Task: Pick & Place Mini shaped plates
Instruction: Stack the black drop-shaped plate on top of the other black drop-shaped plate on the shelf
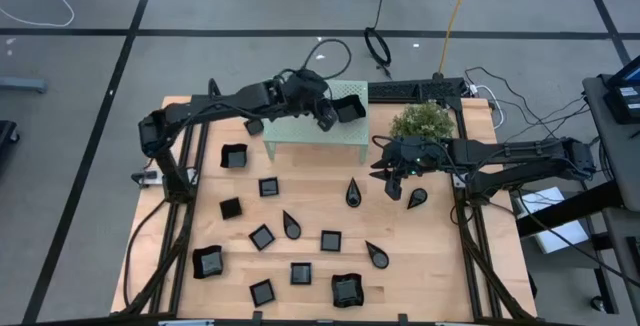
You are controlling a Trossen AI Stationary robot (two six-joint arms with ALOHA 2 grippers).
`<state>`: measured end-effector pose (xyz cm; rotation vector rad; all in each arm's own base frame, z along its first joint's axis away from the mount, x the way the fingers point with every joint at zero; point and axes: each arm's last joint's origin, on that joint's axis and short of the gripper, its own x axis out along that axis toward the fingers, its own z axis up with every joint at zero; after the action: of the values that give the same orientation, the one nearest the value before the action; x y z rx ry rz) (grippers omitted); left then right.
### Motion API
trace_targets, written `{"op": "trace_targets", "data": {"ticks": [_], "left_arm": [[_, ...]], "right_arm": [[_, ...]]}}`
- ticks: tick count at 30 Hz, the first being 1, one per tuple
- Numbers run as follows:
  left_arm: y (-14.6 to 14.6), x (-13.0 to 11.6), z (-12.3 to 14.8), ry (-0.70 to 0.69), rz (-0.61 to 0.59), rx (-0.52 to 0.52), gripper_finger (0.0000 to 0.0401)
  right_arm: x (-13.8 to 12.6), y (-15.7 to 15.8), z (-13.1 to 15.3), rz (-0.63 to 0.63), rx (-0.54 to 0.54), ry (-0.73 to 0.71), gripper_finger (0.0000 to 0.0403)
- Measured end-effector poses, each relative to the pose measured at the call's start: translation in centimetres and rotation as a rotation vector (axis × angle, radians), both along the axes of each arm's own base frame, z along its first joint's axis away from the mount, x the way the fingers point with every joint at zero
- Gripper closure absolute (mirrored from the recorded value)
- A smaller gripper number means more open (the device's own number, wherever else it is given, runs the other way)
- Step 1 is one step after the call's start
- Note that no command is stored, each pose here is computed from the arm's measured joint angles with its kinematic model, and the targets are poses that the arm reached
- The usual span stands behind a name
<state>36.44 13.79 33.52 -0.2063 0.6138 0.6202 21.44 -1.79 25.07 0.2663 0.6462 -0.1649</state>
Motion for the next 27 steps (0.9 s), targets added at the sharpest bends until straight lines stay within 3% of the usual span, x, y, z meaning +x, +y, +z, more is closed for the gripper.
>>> {"op": "trace_targets", "data": {"ticks": [4, 9, 18, 22, 27], "left_arm": [[-2.9, -1.1, 1.6, 0.023, -0.191, -0.050, 0.0249], [-7.8, -0.6, 0.7, 0.158, -0.541, -0.042, 0.0264], [-14.3, 3.1, -3.9, 0.395, -1.126, 0.405, 0.0270], [-15.5, 5.3, -6.7, 0.409, -1.241, 0.528, 0.0270], [-15.9, 7.6, -10.3, 0.436, -1.315, 0.607, 0.0270]], "right_arm": [[-0.2, 0.0, -0.2, 0.001, 0.001, 0.030, 0.0298], [-0.2, 0.0, -0.3, 0.007, -0.005, 0.037, 0.0298], [-0.8, 0.1, 0.4, 0.023, -0.023, 0.007, 0.0298], [-1.4, 0.4, 1.1, 0.029, -0.020, -0.031, 0.0298], [-2.3, 1.0, 2.0, 0.057, -0.022, -0.077, 0.0298]]}}
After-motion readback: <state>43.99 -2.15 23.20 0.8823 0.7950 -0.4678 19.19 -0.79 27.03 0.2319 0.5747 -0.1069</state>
